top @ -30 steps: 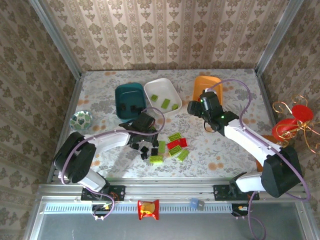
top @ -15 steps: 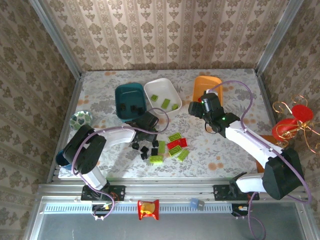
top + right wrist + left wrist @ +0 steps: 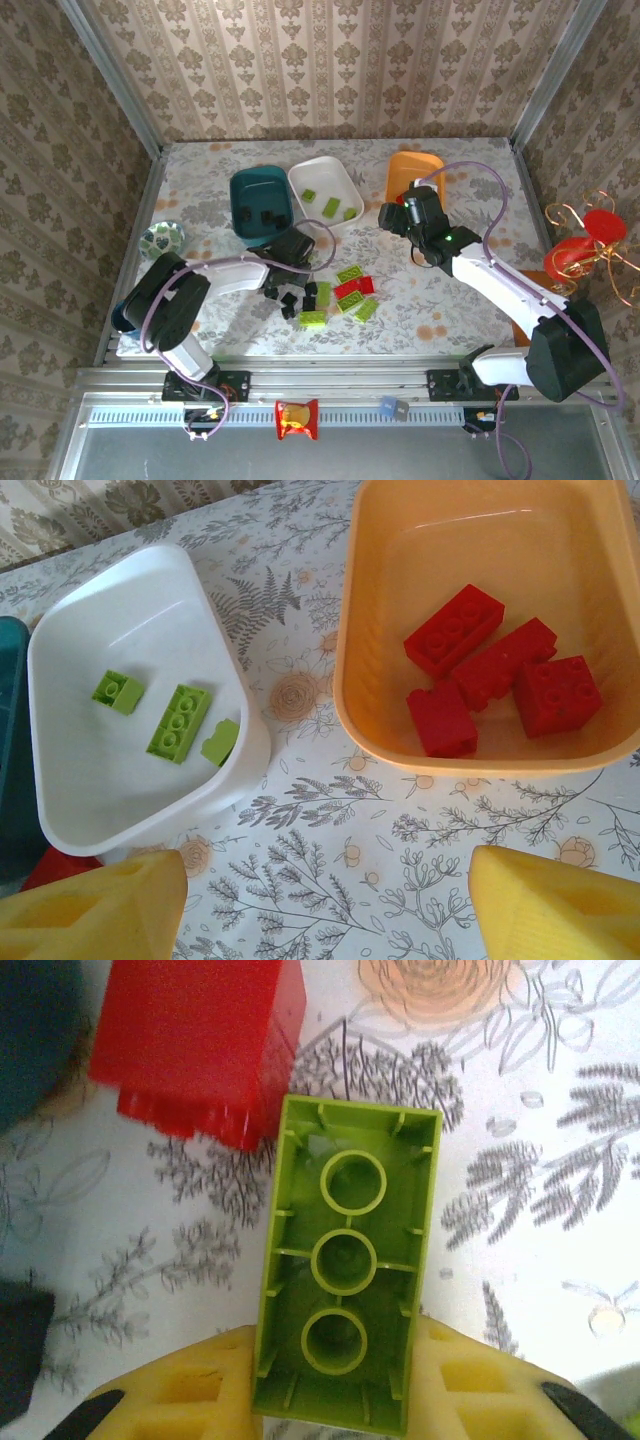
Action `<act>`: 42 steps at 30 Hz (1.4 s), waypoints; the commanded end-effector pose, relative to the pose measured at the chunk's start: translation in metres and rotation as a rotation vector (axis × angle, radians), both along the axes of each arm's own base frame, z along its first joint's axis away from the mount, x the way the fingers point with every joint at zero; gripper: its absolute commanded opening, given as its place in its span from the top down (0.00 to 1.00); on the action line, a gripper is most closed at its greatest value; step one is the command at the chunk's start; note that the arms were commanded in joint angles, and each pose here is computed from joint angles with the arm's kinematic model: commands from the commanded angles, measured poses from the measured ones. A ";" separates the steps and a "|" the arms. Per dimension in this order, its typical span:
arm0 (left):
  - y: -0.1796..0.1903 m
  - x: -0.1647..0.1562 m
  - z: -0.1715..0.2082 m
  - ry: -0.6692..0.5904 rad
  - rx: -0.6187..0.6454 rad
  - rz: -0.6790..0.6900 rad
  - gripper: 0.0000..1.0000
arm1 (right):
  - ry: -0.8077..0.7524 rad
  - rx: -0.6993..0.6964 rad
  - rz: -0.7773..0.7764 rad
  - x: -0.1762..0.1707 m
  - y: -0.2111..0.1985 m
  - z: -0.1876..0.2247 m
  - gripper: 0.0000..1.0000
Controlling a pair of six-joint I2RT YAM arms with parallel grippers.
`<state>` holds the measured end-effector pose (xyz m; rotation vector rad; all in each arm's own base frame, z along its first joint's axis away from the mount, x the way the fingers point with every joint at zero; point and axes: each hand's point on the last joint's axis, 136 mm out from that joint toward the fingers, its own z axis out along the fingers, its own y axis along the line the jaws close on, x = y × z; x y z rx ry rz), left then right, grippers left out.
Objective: Sort the legos into containers by color
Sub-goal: Pick up the lego from the center of the table, then place the lego in the container.
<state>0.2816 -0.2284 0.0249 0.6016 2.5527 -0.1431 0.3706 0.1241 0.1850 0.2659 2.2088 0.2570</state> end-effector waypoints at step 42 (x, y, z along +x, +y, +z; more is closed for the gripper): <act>-0.078 0.163 0.157 -0.180 -0.386 0.089 0.20 | 0.177 0.067 0.233 -0.061 0.044 -0.054 0.21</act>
